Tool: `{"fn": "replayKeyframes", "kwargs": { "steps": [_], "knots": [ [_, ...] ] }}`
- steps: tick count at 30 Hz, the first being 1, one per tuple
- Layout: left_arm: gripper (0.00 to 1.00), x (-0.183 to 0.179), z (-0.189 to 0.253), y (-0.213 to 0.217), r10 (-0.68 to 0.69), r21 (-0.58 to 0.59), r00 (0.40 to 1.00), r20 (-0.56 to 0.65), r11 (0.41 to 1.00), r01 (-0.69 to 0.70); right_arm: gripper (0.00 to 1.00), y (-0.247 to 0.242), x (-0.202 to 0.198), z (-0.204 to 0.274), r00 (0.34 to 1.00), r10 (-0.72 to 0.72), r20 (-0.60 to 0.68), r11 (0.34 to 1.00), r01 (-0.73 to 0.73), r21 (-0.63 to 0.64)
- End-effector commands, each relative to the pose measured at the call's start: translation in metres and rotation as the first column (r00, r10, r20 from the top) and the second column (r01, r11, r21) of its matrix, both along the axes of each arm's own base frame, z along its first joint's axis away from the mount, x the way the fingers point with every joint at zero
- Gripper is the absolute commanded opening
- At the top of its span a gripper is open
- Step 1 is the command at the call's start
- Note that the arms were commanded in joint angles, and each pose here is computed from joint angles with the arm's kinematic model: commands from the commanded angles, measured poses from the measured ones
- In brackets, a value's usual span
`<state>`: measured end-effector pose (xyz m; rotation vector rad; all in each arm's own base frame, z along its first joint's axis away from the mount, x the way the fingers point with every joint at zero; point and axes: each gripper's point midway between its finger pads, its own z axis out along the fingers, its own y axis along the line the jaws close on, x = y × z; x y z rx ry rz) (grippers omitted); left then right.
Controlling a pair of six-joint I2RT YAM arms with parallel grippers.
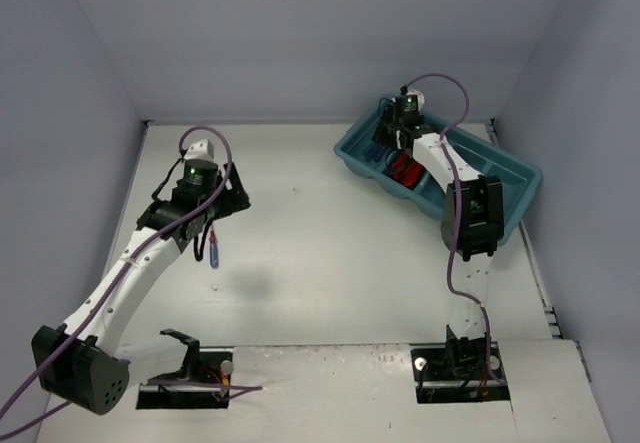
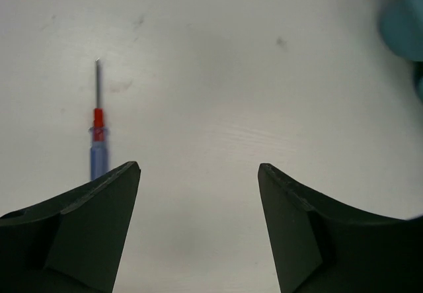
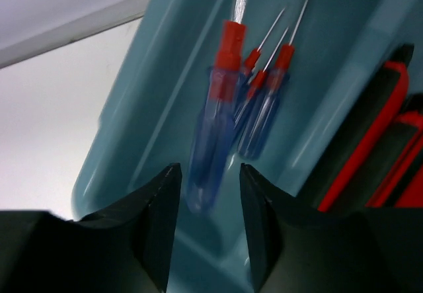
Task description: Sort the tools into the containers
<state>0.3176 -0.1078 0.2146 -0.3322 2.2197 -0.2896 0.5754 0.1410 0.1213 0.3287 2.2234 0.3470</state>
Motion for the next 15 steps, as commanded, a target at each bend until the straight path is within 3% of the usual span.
{"fn": "replayKeyframes", "kwargs": {
  "steps": [1, 9, 15],
  "knots": [
    [0.7, -0.023, -0.048, 0.033, 0.073, 0.089, 0.987, -0.145, 0.994, -0.06, 0.5, 0.005, 0.033, 0.05, 0.99, -0.021, 0.136, 0.998, 0.012, 0.067],
    [0.68, -0.013, -0.107, 0.054, 0.144, 0.158, 0.937, -0.318, 0.983, -0.098, 0.58, 0.008, -0.002, 0.109, 0.971, 0.091, 0.221, 0.994, -0.101, 0.032],
    [0.6, 0.002, -0.138, 0.073, 0.194, 0.194, 0.903, -0.384, 0.973, -0.127, 0.59, -0.007, -0.063, 0.147, 0.954, 0.132, 0.268, 0.991, -0.131, -0.019]
  ]
}}
